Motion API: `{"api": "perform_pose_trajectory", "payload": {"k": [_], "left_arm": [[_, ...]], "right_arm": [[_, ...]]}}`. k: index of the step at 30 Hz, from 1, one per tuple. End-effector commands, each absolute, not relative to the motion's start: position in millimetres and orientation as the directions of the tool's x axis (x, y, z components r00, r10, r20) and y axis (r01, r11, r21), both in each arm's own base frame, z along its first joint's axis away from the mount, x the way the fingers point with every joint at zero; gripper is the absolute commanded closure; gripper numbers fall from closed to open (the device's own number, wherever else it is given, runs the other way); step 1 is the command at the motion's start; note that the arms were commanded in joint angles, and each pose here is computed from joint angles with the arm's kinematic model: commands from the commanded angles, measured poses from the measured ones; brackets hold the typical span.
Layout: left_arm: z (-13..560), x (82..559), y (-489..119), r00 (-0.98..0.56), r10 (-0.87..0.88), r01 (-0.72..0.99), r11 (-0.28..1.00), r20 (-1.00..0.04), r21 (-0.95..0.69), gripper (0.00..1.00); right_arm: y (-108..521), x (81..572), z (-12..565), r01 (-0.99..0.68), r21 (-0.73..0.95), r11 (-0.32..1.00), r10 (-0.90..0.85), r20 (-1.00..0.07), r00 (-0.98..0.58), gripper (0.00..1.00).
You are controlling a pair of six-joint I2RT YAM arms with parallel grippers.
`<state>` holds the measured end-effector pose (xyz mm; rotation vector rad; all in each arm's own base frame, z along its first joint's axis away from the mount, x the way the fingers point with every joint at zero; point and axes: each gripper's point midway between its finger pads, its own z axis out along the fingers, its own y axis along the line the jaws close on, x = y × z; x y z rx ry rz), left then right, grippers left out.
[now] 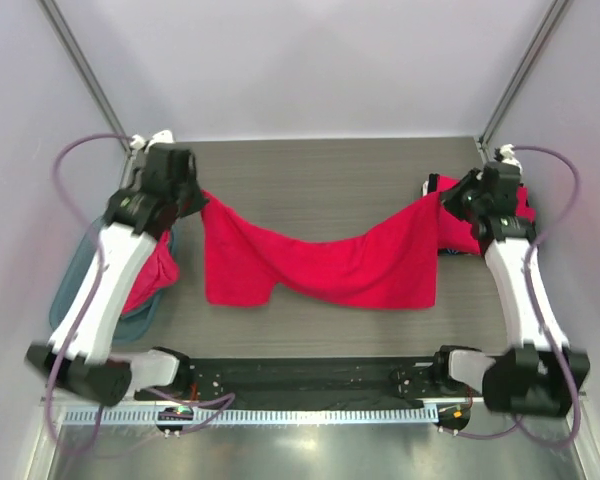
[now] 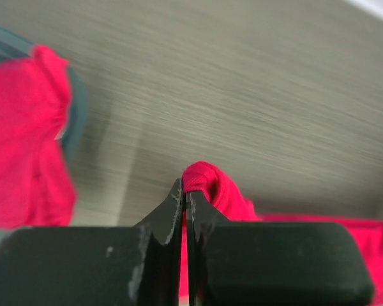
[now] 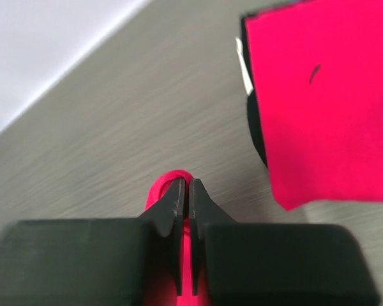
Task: Fold and stack the t-shirts
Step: Flatten the tshirt out
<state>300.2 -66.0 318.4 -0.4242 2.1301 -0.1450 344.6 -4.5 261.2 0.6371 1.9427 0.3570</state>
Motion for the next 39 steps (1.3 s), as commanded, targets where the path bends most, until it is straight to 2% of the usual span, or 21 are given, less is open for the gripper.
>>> {"api": "perform_pose_trajectory", "payload": {"k": [1, 2, 3, 4, 6, 7, 8, 9, 10, 14, 16, 19, 21, 24, 27, 28, 30, 36, 39], "left_arm": [[303.9, 364.8, -74.3, -0.467, -0.468, -0.29, 0.883, -0.75, -0.37, 1.0], [289.1, 384.9, -77.3, -0.488, -0.496, -0.332, 0.866, -0.718, -0.373, 0.97], [285.1, 393.3, -74.3, -0.491, -0.501, -0.352, 0.862, -0.713, -0.365, 0.93], [274.3, 401.1, -73.1, -0.513, -0.497, -0.373, 0.863, -0.7, -0.339, 0.7], [278.2, 401.0, -80.8, -0.538, -0.462, -0.313, 0.886, -0.705, -0.342, 0.38], [283.6, 404.5, -85.5, -0.519, -0.462, -0.277, 0.887, -0.719, -0.37, 0.22], [300.2, 395.6, -83.9, -0.477, -0.473, -0.251, 0.881, -0.741, -0.402, 0.17], [287.6, 391.9, -83.0, -0.471, -0.479, -0.254, 0.878, -0.741, -0.406, 0.13], [289.2, 385.5, -80.7, -0.46, -0.481, -0.252, 0.877, -0.746, -0.409, 0.01], [281.6, 352.0, -64.6, -0.426, -0.501, -0.293, 0.864, -0.753, -0.409, 0.0], [268.8, 334.9, -61.2, -0.432, -0.562, -0.327, 0.826, -0.705, -0.459, 0.0], [247.2, 315.9, -60.5, -0.483, -0.61, -0.36, 0.792, -0.628, -0.493, 0.01], [237.5, 305.8, -63.9, -0.515, -0.609, -0.36, 0.792, -0.604, -0.493, 0.01], [218.3, 292.5, -71.4, -0.566, -0.624, -0.38, 0.778, -0.539, -0.5, 0.01], [198.3, 286.0, -78.6, -0.595, -0.641, -0.397, 0.759, -0.485, -0.516, 0.0], [193.6, 286.1, -78.9, -0.592, -0.649, -0.405, 0.752, -0.478, -0.52, 0.0], [180.8, 282.3, -87.9, -0.62, -0.664, -0.417, 0.73, -0.418, -0.541, 0.0], [156.7, 276.2, -83.5, -0.643, -0.65, -0.446, 0.747, -0.404, -0.493, 0.0], [149.4, 272.3, -79.8, -0.641, -0.651, -0.459, 0.75, -0.407, -0.476, 0.0]], "right_arm": [[-8.9, 393.7, 258.3, 0.258, 0.534, 0.805, 0.593, -0.739, -0.32, 0.82], [-10.7, 410.3, 251.9, 0.275, 0.531, 0.802, 0.598, -0.727, -0.338, 0.45], [-8.3, 415.7, 251.3, 0.267, 0.535, 0.802, 0.598, -0.721, -0.35, 0.38], [-8.0, 418.7, 251.0, 0.265, 0.533, 0.803, 0.596, -0.719, -0.358, 0.27], [-6.6, 411.6, 252.8, 0.264, 0.522, 0.811, 0.585, -0.726, -0.361, 0.17], [-11.0, 406.2, 251.3, 0.294, 0.498, 0.816, 0.576, -0.743, -0.341, 0.01], [-14.8, 396.2, 238.5, 0.329, 0.476, 0.816, 0.573, -0.742, -0.347, 0.0], [-22.7, 383.4, 249.4, 0.35, 0.466, 0.813, 0.568, -0.769, -0.295, 0.0], [-32.5, 374.8, 247.9, 0.397, 0.45, 0.8, 0.568, -0.78, -0.261, 0.0], [-35.1, 336.8, 229.0, 0.447, 0.478, 0.756, 0.61, -0.761, -0.219, 0.0], [-25.3, 324.9, 232.9, 0.394, 0.496, 0.774, 0.606, -0.761, -0.233, 0.01], [-17.5, 308.6, 213.7, 0.401, 0.52, 0.754, 0.638, -0.725, -0.26, 0.02], [-20.1, 292.0, 188.4, 0.475, 0.481, 0.737, 0.652, -0.691, -0.312, 0.02], [-30.0, 264.9, 158.2, 0.603, 0.386, 0.698, 0.672, -0.644, -0.365, 0.09], [-24.0, 250.0, 126.5, 0.65, 0.324, 0.687, 0.683, -0.593, -0.426, 0.12], [-16.8, 246.8, 117.2, 0.651, 0.309, 0.694, 0.681, -0.574, -0.454, 0.17], [-6.8, 238.4, 93.6, 0.661, 0.27, 0.7, 0.685, -0.515, -0.515, 0.17], [29.6, 225.8, 67.1, 0.641, 0.204, 0.74, 0.642, -0.495, -0.585, 0.2], [29.8, 220.2, 57.9, 0.665, 0.205, 0.718, 0.665, -0.485, -0.568, 0.28]]}}
